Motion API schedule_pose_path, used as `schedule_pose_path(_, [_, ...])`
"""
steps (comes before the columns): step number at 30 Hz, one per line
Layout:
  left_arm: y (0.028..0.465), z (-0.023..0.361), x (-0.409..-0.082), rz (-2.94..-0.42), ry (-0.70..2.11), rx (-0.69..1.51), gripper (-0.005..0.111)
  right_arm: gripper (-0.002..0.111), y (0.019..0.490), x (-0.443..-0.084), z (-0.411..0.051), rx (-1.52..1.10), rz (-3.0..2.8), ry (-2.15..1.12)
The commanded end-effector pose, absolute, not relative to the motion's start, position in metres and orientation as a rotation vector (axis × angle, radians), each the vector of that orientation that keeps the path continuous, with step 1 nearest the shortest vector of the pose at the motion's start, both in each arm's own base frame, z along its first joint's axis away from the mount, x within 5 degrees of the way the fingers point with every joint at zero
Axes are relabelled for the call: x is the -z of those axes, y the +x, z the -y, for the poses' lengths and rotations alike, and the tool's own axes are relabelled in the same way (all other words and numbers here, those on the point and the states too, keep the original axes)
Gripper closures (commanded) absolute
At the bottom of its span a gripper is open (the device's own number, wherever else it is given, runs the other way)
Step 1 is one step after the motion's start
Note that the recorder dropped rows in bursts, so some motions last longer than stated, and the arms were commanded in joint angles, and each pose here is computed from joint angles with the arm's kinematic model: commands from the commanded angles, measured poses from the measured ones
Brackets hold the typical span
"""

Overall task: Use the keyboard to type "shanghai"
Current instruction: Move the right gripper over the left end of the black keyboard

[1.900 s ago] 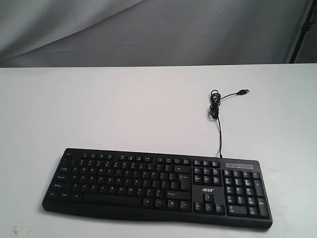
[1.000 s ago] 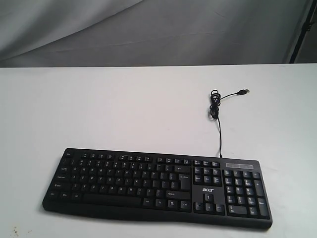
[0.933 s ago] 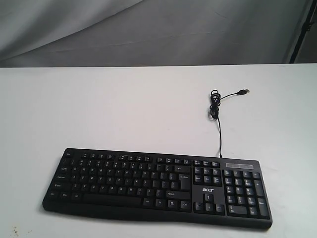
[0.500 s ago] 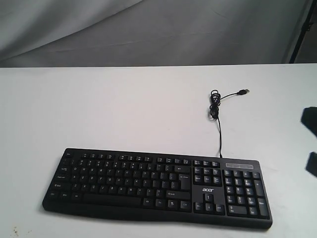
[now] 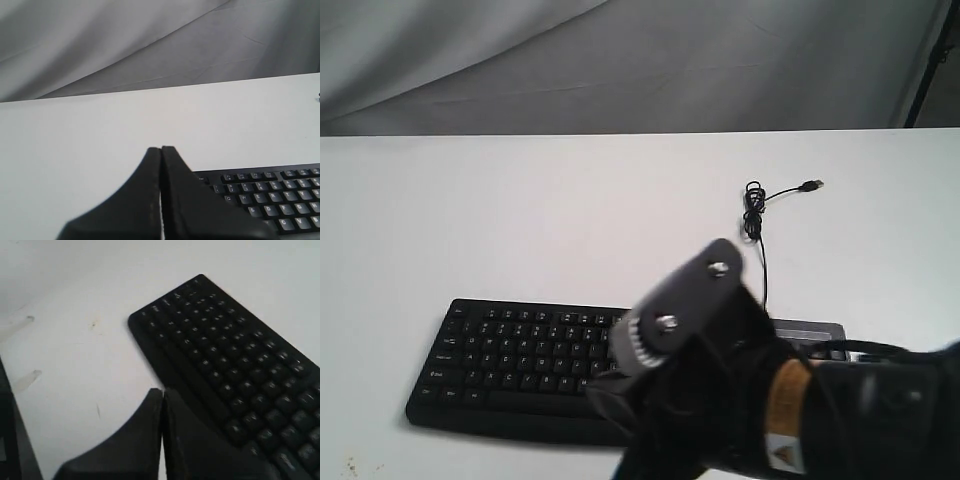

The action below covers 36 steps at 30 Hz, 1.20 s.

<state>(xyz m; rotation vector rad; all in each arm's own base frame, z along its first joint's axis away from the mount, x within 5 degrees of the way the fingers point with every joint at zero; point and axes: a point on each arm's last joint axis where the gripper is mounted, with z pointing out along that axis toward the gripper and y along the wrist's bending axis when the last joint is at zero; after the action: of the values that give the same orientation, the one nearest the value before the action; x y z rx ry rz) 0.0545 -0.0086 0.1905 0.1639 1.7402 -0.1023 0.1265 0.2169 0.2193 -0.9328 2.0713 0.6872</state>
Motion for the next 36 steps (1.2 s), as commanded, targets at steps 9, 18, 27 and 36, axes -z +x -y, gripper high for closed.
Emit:
schedule_pose_path(9, [0.054, 0.009, -0.190, -1.736, 0.165, 0.107, 0.107, 0.108, 0.188, -0.229, -0.336, -0.433, -2.080, -1.206])
schedule_pose_path(18, [0.054, 0.009, -0.190, -1.736, 0.165, 0.107, 0.107, 0.108, 0.223, -0.195, -0.379, -0.373, -2.091, -1.237])
schedule_pose_path(27, [0.054, 0.009, -0.190, -1.736, 0.165, 0.107, 0.107, 0.108, 0.245, -0.140, -0.382, -0.371, -2.136, -1.222])
schedule_pose_path(36, [0.054, 0.009, -0.190, -1.736, 0.165, 0.107, 0.107, 0.108, 0.249, -0.128, -0.383, -0.369, -2.111, -1.238])
